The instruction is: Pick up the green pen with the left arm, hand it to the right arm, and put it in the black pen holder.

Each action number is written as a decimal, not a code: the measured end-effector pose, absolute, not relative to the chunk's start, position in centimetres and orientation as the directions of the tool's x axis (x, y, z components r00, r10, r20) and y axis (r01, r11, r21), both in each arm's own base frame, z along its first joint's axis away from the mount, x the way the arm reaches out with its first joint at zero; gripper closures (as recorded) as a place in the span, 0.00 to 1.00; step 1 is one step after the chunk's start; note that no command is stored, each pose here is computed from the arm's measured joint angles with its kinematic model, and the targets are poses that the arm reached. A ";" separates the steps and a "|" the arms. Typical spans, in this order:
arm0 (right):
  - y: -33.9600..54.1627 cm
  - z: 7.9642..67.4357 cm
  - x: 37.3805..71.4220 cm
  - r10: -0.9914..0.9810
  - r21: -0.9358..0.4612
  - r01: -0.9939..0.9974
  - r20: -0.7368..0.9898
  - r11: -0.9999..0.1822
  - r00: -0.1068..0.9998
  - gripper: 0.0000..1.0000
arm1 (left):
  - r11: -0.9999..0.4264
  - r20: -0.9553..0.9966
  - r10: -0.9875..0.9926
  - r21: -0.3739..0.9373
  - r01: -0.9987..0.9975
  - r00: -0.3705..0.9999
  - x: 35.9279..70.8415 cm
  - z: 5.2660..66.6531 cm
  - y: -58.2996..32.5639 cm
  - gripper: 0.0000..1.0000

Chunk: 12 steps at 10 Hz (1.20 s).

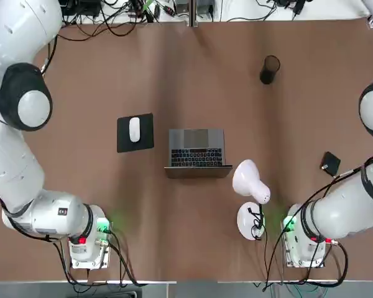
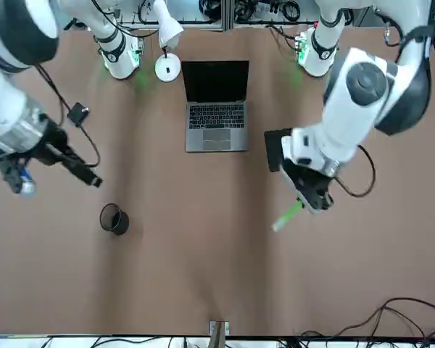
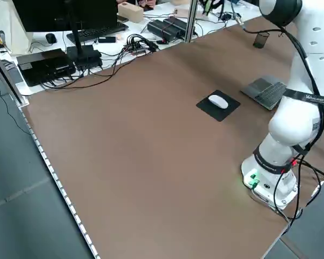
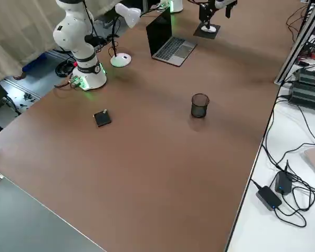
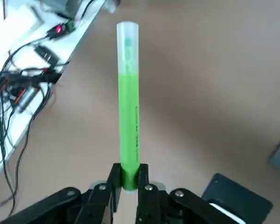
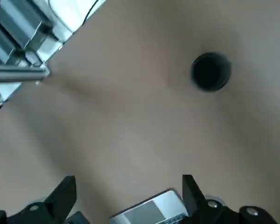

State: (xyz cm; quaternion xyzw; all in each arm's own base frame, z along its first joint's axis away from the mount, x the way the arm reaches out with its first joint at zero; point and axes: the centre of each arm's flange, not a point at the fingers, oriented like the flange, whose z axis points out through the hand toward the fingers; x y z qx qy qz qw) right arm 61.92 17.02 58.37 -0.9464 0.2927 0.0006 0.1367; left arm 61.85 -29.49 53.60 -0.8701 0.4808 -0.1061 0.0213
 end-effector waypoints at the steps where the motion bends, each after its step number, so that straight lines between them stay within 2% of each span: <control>1: 20.2 58.0 61.7 -0.571 -0.273 -0.569 -0.081 -0.776 0.817 0.00 | -0.495 0.183 -0.864 -0.137 -0.858 0.469 60.2 54.6 -32.4 0.82; 3: 25.6 57.7 60.8 -0.624 -0.307 -0.616 -0.087 -0.725 0.777 0.00 | -0.422 0.211 -0.897 -0.153 -0.894 0.388 57.1 56.3 -37.8 0.82; 6: 31.1 58.2 59.6 -0.674 -0.353 -0.660 -0.102 -0.663 0.732 0.00 | -0.365 0.209 -0.920 -0.155 -0.918 0.331 54.5 56.1 -41.9 0.82; 12: 38.2 59.1 56.8 -0.777 -0.357 -0.777 -0.182 -0.519 0.603 0.00 | -0.371 0.266 -0.908 -0.150 -0.916 0.324 52.4 57.7 -45.7 0.82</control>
